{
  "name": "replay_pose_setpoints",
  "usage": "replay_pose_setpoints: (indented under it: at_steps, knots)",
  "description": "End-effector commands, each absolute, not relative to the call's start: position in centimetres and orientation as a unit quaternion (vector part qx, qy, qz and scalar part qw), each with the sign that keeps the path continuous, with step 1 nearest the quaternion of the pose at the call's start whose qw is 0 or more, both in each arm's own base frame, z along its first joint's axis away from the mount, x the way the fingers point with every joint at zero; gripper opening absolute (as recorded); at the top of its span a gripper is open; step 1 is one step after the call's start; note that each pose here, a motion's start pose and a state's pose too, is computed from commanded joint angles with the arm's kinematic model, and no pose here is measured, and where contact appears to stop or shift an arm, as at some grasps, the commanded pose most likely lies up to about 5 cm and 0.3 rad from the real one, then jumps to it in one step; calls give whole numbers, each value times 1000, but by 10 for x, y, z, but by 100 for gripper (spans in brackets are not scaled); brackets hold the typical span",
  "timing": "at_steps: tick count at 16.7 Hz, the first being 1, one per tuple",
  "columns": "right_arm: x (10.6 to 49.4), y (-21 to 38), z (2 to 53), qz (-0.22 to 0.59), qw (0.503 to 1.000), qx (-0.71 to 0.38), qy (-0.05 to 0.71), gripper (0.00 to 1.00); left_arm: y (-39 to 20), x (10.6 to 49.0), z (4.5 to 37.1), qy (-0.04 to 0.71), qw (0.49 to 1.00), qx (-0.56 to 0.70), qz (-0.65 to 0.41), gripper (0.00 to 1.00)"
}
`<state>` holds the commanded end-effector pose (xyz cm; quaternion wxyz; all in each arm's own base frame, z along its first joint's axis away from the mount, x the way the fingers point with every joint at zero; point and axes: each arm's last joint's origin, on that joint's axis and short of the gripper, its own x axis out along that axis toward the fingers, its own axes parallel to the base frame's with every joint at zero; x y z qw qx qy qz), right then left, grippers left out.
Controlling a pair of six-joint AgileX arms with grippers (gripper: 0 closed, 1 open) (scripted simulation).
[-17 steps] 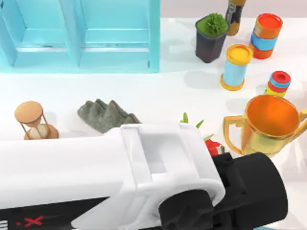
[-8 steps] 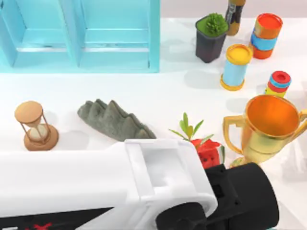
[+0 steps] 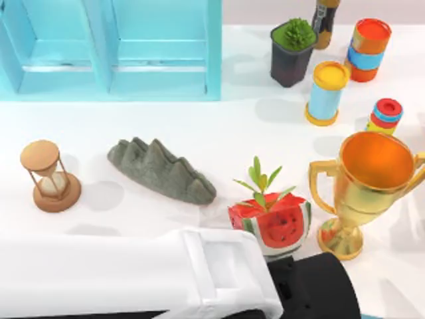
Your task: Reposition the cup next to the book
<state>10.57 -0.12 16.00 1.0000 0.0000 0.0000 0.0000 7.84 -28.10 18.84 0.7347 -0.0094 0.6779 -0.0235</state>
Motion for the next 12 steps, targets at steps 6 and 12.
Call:
replay_pose_setpoints:
  at_steps: [6,12]
  knots:
    - [106,-1,160,0,1000,0,0,100,-281,78,188,678,735,-9,-23,38]
    - [106,-1,160,0,1000,0,0,100,-281,78,188,678,735,-9,-23,83]
